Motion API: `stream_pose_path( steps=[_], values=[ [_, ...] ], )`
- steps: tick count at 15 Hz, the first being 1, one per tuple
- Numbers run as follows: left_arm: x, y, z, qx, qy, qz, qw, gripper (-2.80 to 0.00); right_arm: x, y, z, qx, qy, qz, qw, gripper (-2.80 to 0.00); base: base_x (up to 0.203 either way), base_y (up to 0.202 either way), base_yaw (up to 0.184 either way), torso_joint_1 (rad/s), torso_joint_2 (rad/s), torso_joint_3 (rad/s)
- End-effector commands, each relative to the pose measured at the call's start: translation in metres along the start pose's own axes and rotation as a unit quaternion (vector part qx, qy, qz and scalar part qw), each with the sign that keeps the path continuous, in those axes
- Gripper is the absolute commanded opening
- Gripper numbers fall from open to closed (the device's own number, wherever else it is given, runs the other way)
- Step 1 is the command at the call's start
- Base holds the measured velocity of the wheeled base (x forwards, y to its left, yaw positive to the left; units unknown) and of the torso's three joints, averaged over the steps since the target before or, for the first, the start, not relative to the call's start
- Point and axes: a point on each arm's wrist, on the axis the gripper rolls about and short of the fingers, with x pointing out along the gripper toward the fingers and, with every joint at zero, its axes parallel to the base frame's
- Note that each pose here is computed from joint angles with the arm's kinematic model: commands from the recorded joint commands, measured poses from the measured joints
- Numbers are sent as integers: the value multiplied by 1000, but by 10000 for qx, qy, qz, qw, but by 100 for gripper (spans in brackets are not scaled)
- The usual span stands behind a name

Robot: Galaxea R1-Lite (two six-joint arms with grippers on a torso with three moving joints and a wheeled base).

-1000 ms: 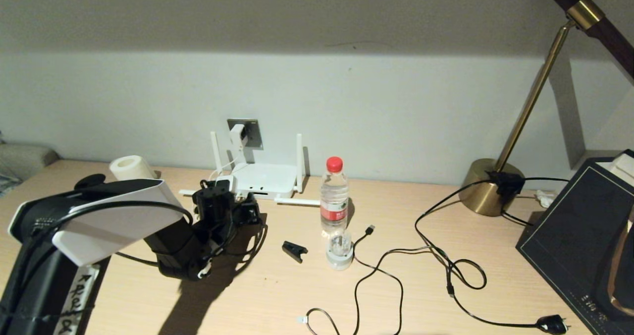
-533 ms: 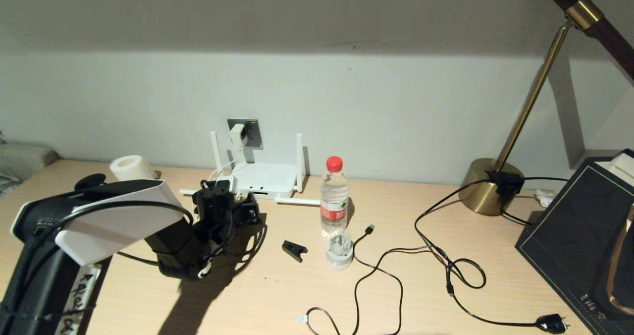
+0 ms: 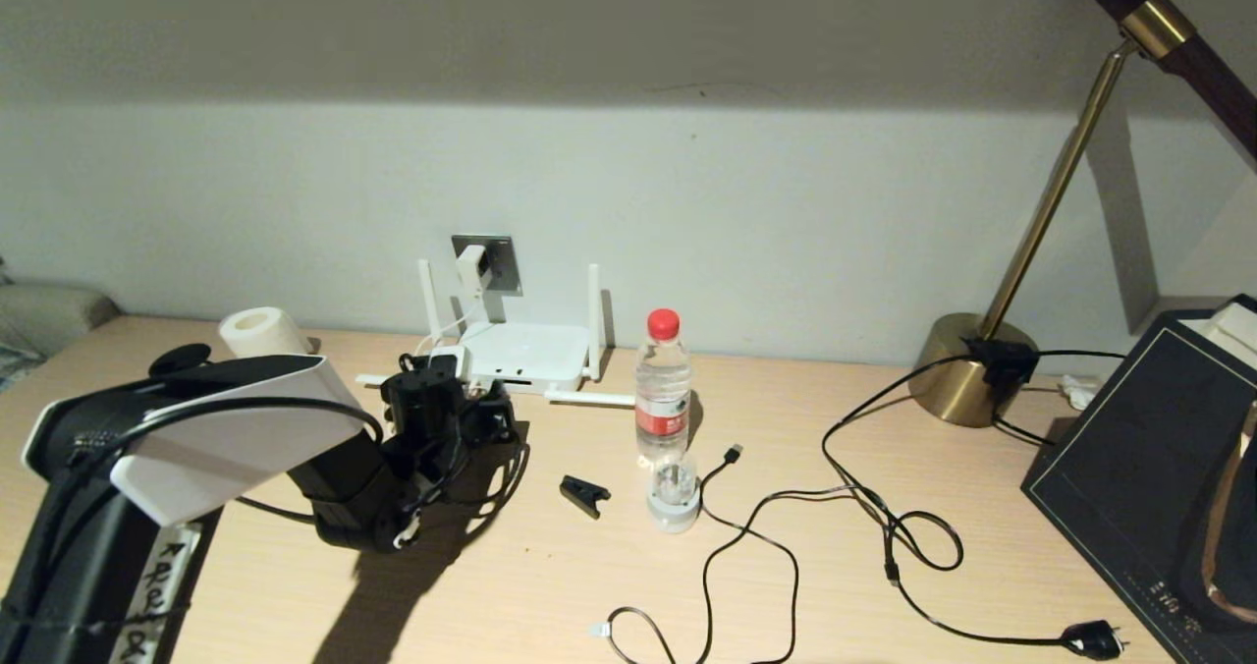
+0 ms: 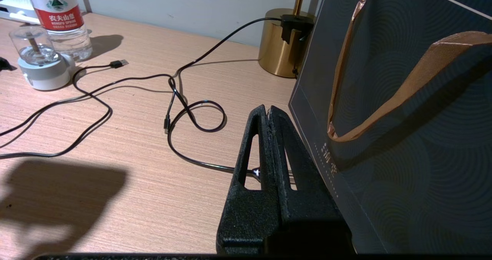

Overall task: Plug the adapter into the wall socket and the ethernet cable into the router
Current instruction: Plug cable into router interface

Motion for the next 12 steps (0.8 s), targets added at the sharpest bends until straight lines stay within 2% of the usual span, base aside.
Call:
stream_pose_path(
  steps=[1, 12],
  values=[
    [0, 0, 2, 13, -46, -1, 10000, -280, 2, 1, -10, 2, 173, 27, 9998, -280, 0, 0, 0, 0, 0, 0],
    [-1, -1, 0, 19, -15, -6, 10000, -280, 2, 1, -10, 2, 178, 27, 9998, -280, 0, 0, 0, 0, 0, 0]
  ],
)
